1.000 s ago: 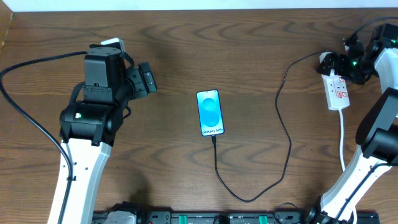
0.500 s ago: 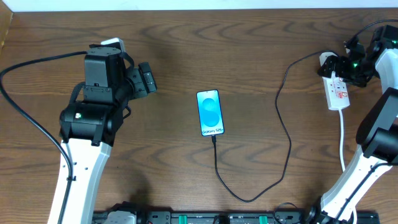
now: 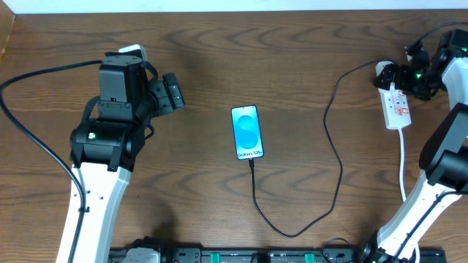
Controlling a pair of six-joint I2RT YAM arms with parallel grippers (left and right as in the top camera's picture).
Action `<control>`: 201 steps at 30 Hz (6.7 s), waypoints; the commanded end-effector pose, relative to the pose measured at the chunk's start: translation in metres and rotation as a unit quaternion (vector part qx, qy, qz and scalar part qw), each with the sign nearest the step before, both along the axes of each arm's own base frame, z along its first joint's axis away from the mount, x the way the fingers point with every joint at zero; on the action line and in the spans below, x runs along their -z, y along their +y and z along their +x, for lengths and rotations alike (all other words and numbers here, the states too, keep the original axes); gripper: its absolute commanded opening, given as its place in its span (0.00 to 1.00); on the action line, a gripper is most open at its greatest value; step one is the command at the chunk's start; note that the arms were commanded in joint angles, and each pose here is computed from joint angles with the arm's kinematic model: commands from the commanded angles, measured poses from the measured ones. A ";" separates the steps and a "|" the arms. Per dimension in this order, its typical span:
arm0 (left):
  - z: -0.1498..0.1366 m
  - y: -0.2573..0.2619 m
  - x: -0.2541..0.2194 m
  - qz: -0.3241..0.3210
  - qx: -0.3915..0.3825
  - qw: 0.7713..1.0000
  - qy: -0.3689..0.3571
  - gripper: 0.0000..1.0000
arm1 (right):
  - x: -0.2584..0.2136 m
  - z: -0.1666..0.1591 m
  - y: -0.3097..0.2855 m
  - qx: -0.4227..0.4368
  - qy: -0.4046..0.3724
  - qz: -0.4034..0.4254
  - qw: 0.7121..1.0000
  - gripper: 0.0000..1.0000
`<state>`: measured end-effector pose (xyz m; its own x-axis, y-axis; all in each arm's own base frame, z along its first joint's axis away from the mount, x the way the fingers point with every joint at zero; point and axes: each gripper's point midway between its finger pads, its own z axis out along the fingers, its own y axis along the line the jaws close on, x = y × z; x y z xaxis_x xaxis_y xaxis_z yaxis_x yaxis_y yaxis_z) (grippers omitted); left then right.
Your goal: Plug charger to phone and switch on socket
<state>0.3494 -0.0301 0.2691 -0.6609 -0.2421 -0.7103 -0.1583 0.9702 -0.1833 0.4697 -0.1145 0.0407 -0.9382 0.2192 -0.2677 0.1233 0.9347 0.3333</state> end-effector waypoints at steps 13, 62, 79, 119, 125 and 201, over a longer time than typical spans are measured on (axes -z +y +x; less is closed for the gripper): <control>0.002 0.002 -0.007 0.007 -0.002 1.000 -0.009 0.93 | 0.019 -0.014 0.026 -0.019 0.033 0.054 0.998 0.99; 0.002 0.002 -0.007 0.007 -0.001 1.000 -0.009 0.93 | -0.044 -0.026 -0.014 0.100 0.045 -0.032 0.993 0.99; 0.002 0.002 -0.007 0.007 -0.002 1.000 -0.009 0.94 | -0.237 -0.081 0.008 0.155 -0.119 -0.125 0.973 0.99; -0.028 0.003 0.010 0.006 0.003 1.000 -0.001 0.94 | -0.242 -0.084 0.009 0.156 -0.126 -0.126 0.972 0.99; -0.064 0.009 0.045 0.009 0.000 1.000 0.000 0.93 | -0.242 -0.084 0.009 0.156 -0.126 -0.126 0.972 0.99; -0.106 0.046 0.133 -0.013 -0.063 0.954 -0.292 0.94 | -0.242 -0.084 0.009 0.156 -0.126 -0.126 0.972 0.99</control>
<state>0.2447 0.0134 0.1533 -0.0708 -0.3238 -0.9435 -0.1082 0.9428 -0.3154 0.3867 -0.1065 0.2787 -0.7445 0.3707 -0.5552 0.3484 0.9252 0.1505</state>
